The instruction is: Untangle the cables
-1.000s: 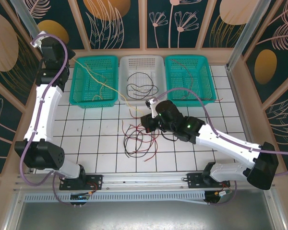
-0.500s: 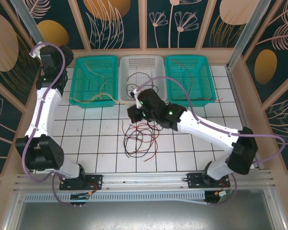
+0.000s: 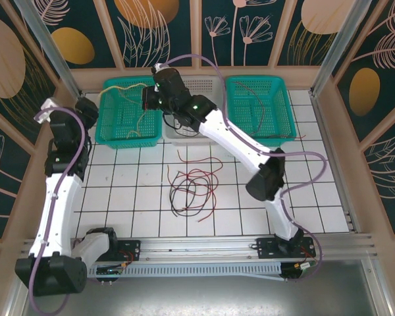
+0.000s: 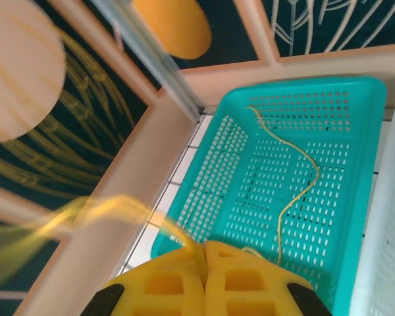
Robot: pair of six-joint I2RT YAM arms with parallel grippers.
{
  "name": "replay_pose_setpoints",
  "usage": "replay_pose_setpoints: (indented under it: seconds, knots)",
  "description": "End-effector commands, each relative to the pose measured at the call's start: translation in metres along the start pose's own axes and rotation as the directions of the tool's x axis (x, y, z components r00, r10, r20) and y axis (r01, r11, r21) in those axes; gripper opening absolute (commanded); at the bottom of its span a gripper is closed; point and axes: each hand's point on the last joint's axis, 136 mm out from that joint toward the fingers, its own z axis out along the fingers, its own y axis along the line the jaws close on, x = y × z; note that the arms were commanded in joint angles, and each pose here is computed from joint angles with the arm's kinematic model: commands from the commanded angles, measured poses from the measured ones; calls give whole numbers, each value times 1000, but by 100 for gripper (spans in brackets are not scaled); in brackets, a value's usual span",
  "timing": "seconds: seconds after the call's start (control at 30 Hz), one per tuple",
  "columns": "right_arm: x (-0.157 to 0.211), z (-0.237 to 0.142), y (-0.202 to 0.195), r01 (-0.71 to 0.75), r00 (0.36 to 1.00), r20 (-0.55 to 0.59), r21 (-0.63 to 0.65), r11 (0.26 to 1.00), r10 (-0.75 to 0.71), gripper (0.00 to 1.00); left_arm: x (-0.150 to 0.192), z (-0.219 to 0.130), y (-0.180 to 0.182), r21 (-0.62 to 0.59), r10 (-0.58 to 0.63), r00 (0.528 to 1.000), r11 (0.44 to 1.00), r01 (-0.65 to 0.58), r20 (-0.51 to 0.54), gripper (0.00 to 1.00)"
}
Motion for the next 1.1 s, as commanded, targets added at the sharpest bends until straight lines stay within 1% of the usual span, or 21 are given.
replay_pose_setpoints:
  seconds: [0.0, 0.03, 0.07, 0.1, 0.17, 0.23, 0.33, 0.43, 0.47, 0.63, 0.7, 0.8, 0.83, 0.87, 0.9, 0.93, 0.97, 1.0, 1.03, 1.07]
  knots:
    - [17, 29, -45, -147, 988, -32, 110, 983, 151, 0, 44, -3, 22, -11, 16, 992, 1000, -18, -128, 80]
    - [21, 37, -54, -183, 982, -35, 101, 978, 188, 0, 46, -6, 29, -27, 35, 992, 999, -39, -122, 84]
    - [26, 44, -61, -219, 974, -42, 87, 972, 223, 0, 46, -7, 35, -46, 55, 992, 997, -61, -115, 94]
    - [27, 48, -63, -244, 968, -44, 62, 968, 247, 0, 47, -7, 38, -56, 73, 991, 995, -79, -116, 99]
    - [30, 54, -68, -265, 963, -36, 41, 963, 267, 0, 51, -4, 30, -20, 110, 982, 993, -115, -151, 99]
    - [30, 59, -70, -265, 963, -32, 41, 963, 267, 0, 52, -2, 20, 17, 99, 980, 995, -97, -174, 99]
    - [32, 63, -73, -262, 963, -47, 59, 963, 265, 0, 41, 1, 13, 6, 66, 986, 998, -65, -150, 99]
    - [42, 63, -79, -258, 962, -73, 90, 962, 265, 0, 10, 4, -5, -17, 25, 994, 999, -27, -103, 99]
    - [46, 62, -82, -254, 962, -79, 102, 962, 262, 0, 0, 5, -15, -8, 1, 996, 1000, -2, -92, 99]
    - [62, 54, -90, -251, 958, -105, 147, 957, 267, 0, -47, 5, -71, 129, -138, 990, 981, 143, -40, 99]
    - [67, 50, -93, -244, 958, -114, 167, 955, 265, 0, -64, 3, -90, 184, -192, 981, 964, 193, -24, 99]
    - [72, 46, -94, -247, 955, -120, 176, 953, 270, 0, -88, -6, -118, 292, -286, 958, 915, 277, -14, 99]
    - [72, 44, -93, -255, 953, -121, 170, 952, 277, 0, -93, -9, -127, 331, -330, 943, 887, 321, -30, 99]
    - [73, 44, -93, -260, 952, -122, 167, 951, 282, 0, -95, -12, -137, 382, -374, 925, 847, 368, -63, 99]
    - [73, 43, -93, -264, 951, -122, 165, 950, 285, 0, -94, -15, -147, 439, -412, 903, 794, 421, -120, 99]
    - [72, 42, -92, -265, 950, -123, 165, 950, 286, 0, -97, -22, -166, 547, -452, 866, 679, 489, -213, 99]
    - [74, 41, -94, -262, 950, -126, 176, 949, 286, 0, -100, -31, -181, 644, -476, 821, 529, 553, -314, 96]
    - [74, 40, -100, -263, 949, -122, 200, 944, 290, 0, -107, -41, -188, 707, -487, 789, 400, 584, -376, 91]
    - [74, 36, -108, -267, 947, -114, 231, 936, 299, 0, -115, -46, -189, 733, -505, 753, 298, 611, -422, 87]
    - [74, 31, -117, -278, 944, -107, 255, 926, 313, 0, -122, -40, -182, 725, -530, 726, 270, 634, -438, 83]
